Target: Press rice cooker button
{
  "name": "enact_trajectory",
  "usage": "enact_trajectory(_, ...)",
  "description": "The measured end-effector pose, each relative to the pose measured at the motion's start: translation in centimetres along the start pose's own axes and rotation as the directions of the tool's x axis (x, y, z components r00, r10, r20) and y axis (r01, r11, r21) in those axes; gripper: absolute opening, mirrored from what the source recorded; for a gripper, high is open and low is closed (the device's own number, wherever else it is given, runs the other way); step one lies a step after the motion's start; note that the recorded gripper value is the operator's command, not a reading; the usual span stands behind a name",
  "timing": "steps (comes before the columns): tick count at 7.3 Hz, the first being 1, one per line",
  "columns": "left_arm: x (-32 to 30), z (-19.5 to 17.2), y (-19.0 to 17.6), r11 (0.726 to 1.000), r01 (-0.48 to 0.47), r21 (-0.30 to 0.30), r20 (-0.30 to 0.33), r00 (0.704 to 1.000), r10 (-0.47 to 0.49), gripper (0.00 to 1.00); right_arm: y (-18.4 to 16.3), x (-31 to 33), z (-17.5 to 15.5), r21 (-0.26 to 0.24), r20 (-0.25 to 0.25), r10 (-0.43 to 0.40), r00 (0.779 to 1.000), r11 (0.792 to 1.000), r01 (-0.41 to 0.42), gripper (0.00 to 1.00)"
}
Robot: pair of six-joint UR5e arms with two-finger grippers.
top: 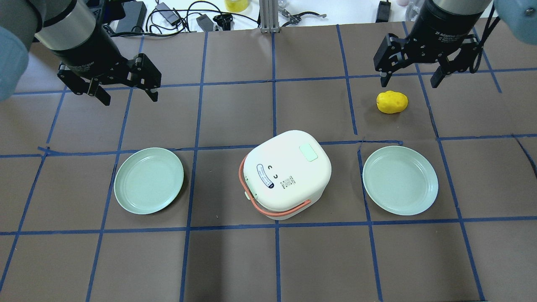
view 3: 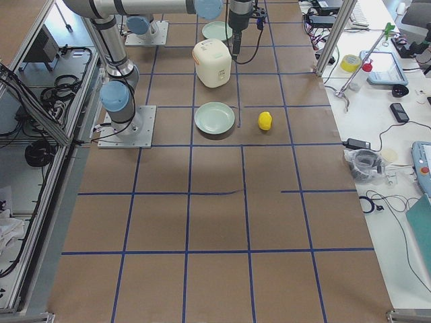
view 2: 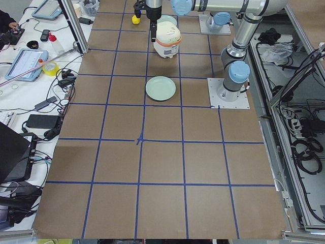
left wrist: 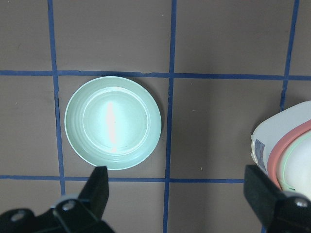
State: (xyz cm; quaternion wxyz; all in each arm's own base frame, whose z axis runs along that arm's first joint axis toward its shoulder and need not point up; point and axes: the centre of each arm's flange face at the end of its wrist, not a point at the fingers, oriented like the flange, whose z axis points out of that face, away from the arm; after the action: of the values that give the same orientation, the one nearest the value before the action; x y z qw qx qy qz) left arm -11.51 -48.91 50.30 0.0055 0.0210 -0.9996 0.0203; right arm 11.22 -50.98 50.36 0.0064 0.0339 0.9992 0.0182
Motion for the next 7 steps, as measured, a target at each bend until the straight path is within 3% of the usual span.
enact_trajectory(7, 0.0, 0.0, 0.0, 1.000, 0.001, 0.000, 0.000, 1.000, -0.001, 1.00, -0.2, -0.1, -1.2, 0.036, 0.003, 0.004, 1.000, 0.999, -0.004, 1.00)
